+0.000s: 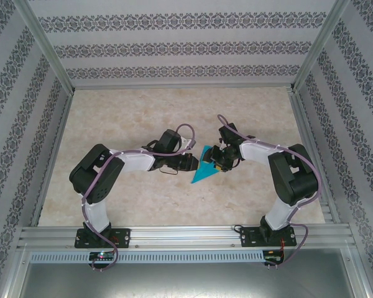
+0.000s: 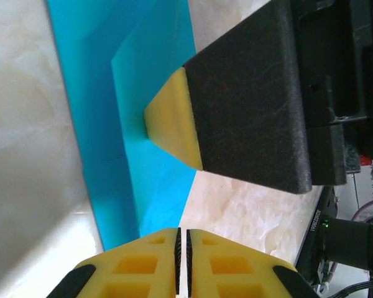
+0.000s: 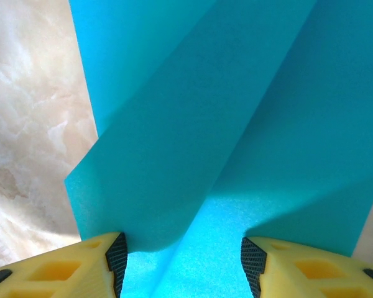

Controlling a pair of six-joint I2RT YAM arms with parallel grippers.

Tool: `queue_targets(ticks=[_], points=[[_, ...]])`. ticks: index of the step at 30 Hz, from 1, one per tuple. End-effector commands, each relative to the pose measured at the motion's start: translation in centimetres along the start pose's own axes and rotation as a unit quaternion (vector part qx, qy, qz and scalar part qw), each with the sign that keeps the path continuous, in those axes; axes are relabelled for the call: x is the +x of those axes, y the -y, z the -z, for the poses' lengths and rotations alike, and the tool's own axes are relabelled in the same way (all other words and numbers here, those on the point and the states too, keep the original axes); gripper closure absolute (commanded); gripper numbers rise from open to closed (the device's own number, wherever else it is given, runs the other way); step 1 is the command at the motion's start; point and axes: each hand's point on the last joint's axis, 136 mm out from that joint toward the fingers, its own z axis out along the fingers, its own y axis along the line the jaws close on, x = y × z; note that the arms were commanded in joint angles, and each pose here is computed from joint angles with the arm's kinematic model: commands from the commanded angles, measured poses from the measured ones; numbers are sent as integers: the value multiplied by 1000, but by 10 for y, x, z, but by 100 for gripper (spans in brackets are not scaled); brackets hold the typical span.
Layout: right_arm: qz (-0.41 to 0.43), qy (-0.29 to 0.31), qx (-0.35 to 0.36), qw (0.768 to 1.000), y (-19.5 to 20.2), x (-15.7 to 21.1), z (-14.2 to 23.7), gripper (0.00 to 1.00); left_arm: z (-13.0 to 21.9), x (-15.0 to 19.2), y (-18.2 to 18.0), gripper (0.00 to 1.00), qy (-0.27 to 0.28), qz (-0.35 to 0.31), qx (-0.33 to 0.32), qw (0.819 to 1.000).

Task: Fold a paper plane with a square sheet of paper (pick it up from the middle)

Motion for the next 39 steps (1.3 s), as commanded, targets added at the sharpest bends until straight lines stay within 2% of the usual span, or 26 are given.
queue_targets(ticks=[1,18,39], points=[[-19,-35,104,994,54,22,-22,42,-7,-3,14,86,-6,-13,26,1000],[-18,-65,146,987,68,31,-33,41,-21,7,-8,88,-33,12,-3,999],[-20,-96,211,972,88,43,-45,48,-27,18,-24,91,-48,31,-27,998]])
